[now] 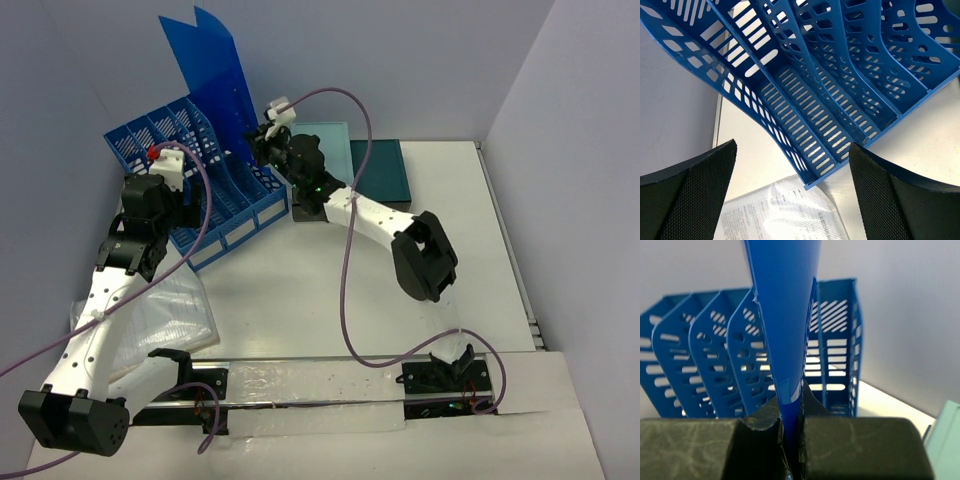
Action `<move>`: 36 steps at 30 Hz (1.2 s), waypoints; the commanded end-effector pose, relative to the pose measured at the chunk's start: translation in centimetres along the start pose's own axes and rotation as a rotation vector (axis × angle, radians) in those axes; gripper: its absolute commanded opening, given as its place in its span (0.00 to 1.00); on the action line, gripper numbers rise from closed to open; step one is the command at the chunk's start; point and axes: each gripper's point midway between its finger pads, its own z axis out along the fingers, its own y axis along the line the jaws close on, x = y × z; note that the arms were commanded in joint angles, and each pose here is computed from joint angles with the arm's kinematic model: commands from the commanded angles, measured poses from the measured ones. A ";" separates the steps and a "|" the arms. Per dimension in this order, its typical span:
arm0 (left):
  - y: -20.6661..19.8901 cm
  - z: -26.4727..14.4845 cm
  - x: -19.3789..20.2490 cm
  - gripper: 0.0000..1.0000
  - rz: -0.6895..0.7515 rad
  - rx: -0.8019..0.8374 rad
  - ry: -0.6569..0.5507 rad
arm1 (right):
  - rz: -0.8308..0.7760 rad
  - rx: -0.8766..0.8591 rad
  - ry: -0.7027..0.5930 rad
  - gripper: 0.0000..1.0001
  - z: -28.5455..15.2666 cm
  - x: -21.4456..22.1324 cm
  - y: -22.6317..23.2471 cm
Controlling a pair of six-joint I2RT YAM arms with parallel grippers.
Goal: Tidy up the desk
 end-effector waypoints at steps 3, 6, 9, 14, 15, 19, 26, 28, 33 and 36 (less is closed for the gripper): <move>0.4 -0.3 -1.4 0.99 -0.021 -0.008 -0.054 | -0.036 0.004 -0.056 0.09 1.5 0.7 0.6; 0.4 -0.3 -1.3 0.99 -0.018 -0.007 -0.052 | -0.046 0.000 -0.010 0.39 2.1 3.1 0.4; 0.5 -0.3 -1.2 0.99 -0.008 -0.011 -0.048 | -0.057 -0.005 0.002 0.60 1.9 3.8 0.5; 0.4 -0.2 -1.1 0.99 -0.003 -0.008 -0.047 | -0.060 0.001 -0.019 0.63 1.2 1.8 0.5; 0.3 -0.2 -1.0 0.99 -0.004 -0.003 -0.047 | -0.059 0.000 -0.037 0.63 1.0 0.5 0.6; 0.2 -0.2 -0.9 0.99 -0.004 0.003 -0.046 | -0.099 -0.002 -0.090 0.63 0.4 -3.2 0.7; 0.4 -0.5 -0.9 0.99 0.003 -0.003 -0.047 | -0.137 -0.010 -0.097 0.63 2.4 -8.4 1.5; 0.5 -0.6 -0.8 0.99 0.004 -0.006 -0.048 | -0.131 -0.010 -0.076 0.63 3.3 -7.9 1.4; 0.5 -0.6 -0.7 0.99 0.009 -0.005 -0.045 | -0.155 0.004 -0.047 0.52 4.6 -6.7 0.6; 0.4 -0.6 -0.6 0.98 0.015 -0.001 -0.042 | -0.169 0.004 -0.048 0.46 4.5 -6.7 0.5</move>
